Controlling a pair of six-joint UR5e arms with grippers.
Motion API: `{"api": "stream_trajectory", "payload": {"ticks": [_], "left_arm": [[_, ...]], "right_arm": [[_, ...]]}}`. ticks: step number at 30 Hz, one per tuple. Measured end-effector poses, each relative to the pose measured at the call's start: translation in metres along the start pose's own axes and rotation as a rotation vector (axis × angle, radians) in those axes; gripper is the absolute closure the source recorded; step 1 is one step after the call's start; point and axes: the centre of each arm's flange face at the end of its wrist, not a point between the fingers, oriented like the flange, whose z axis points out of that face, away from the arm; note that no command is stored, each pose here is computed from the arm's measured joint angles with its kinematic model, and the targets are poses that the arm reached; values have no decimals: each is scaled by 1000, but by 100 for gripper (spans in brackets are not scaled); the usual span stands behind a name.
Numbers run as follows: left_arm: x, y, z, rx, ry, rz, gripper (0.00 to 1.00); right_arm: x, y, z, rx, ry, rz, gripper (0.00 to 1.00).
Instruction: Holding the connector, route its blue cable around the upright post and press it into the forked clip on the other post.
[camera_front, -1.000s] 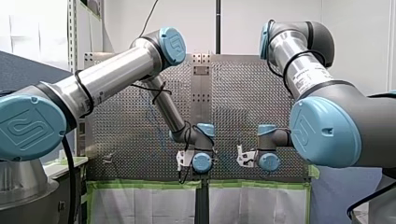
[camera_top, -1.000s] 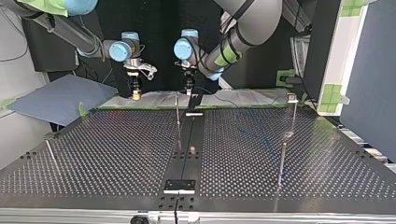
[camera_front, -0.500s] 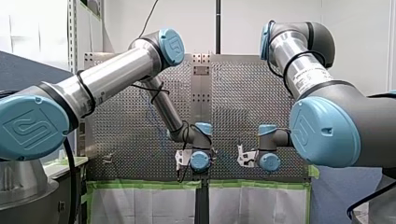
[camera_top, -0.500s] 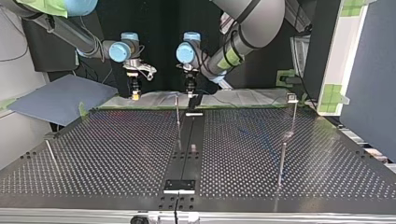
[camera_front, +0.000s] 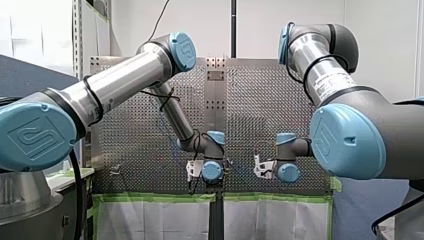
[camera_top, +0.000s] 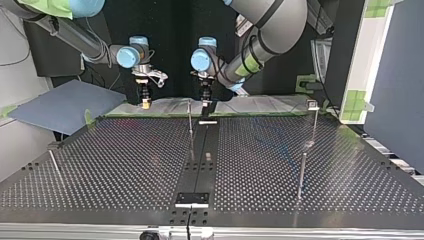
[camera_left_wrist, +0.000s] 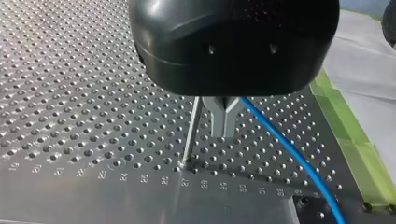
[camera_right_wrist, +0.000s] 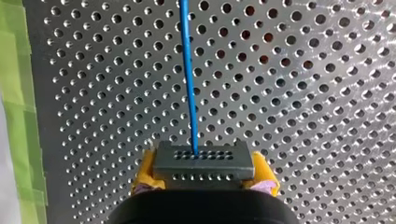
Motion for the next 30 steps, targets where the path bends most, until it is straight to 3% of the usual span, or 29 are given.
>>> {"api": "stream_trajectory", "payload": {"ticks": [10,30], "left_arm": [[-2,-1,9,32,14,-15,99],[-7,4,20,37,35,-27,99]], "right_arm": [[2,-2,3,5,0,-4,64],[4,-1,10,5,-4,-7,64]]}}
